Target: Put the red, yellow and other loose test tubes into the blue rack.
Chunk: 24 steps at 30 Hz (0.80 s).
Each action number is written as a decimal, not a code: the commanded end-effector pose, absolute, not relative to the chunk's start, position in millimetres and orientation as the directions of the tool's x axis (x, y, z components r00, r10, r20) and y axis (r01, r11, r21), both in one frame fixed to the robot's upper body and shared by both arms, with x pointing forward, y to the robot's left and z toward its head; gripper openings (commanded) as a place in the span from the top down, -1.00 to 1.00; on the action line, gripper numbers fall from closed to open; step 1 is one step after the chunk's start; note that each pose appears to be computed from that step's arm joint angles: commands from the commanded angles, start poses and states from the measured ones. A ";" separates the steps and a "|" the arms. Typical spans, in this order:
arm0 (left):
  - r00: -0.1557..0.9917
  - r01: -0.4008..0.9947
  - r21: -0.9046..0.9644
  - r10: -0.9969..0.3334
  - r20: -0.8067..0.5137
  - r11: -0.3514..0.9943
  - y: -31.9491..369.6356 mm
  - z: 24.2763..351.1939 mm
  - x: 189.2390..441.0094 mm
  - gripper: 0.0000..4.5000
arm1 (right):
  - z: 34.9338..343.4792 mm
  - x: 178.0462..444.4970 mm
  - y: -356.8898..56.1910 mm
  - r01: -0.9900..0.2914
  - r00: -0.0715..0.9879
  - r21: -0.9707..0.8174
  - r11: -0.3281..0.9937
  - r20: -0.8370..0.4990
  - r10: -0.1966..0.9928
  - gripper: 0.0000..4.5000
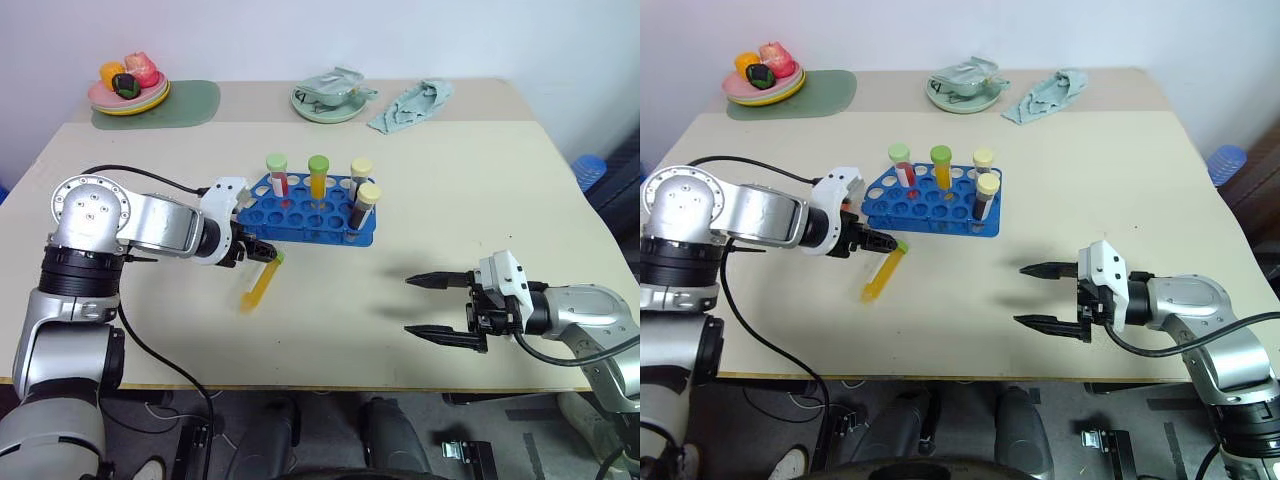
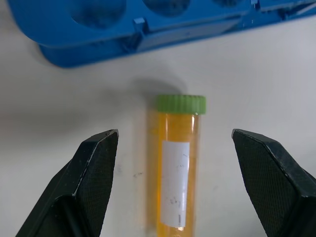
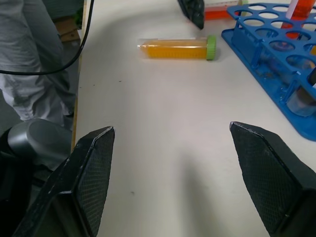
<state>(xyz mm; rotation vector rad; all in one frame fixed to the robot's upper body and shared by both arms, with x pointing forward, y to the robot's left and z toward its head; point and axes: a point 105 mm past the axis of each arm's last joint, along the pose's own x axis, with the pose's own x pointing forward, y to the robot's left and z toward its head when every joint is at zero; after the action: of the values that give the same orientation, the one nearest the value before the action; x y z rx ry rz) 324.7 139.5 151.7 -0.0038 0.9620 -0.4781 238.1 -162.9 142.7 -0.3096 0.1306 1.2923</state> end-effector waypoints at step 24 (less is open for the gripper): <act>0.581 0.268 -0.122 -0.261 -0.771 0.956 141.2 153.4 344.2 0.41 | 152.5 245.6 -155.4 -0.945 0.295 -0.210 0.249 -0.233 0.927 -0.71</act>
<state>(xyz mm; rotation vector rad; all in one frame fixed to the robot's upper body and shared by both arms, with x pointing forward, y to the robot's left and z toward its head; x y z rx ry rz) 342.8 141.8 133.7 0.0301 0.9890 -0.2820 244.5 -158.8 144.4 -0.3235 0.0958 1.2651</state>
